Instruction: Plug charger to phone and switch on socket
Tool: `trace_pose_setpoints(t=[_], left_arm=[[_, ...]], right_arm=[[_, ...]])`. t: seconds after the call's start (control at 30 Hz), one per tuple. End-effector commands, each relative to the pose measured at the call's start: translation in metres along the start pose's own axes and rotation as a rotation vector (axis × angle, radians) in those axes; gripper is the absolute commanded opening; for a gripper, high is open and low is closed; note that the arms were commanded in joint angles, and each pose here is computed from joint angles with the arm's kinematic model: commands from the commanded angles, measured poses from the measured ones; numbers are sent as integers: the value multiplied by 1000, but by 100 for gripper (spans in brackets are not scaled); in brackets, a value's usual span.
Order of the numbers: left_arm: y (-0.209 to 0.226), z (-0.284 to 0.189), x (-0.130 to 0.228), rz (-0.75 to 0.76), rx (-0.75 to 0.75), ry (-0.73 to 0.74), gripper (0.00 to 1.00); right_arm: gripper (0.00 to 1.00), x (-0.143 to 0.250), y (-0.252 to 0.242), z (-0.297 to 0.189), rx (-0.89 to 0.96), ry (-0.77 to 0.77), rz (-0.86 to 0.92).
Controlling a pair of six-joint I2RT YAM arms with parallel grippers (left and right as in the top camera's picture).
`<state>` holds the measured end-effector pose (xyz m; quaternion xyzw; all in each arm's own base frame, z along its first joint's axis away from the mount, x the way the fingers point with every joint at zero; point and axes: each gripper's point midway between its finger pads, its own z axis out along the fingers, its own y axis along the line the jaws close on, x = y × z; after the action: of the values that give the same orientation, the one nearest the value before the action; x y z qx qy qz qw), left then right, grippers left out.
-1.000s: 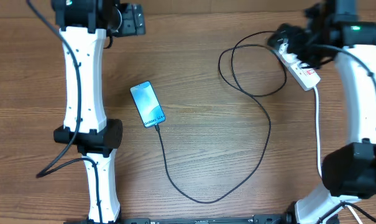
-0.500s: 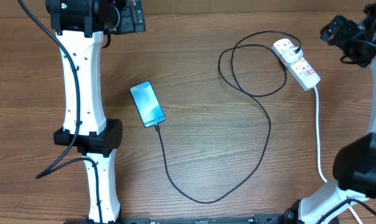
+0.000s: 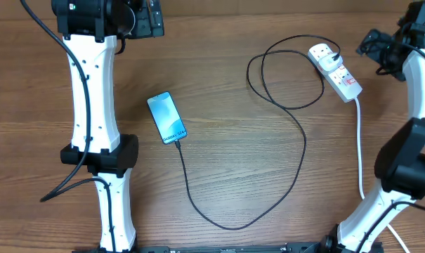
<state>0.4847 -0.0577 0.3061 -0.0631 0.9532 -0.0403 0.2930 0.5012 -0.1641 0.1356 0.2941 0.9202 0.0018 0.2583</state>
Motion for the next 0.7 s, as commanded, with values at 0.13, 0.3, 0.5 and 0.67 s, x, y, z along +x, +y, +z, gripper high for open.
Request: trace_pose_setpoints(t=[0.13, 0.3, 0.5, 0.67], left_arm=[[1, -1, -1, 8, 6, -2, 100], [1, -1, -1, 8, 6, -2, 100], [1, -1, -1, 8, 6, -2, 100], [1, -1, -1, 8, 6, -2, 100]], right_arm=[[100, 13, -7, 35, 44, 55, -21], [100, 15, -11, 47, 61, 60, -37], [100, 22, -12, 68, 62, 79, -36], [100, 23, -12, 81, 59, 77, -37]])
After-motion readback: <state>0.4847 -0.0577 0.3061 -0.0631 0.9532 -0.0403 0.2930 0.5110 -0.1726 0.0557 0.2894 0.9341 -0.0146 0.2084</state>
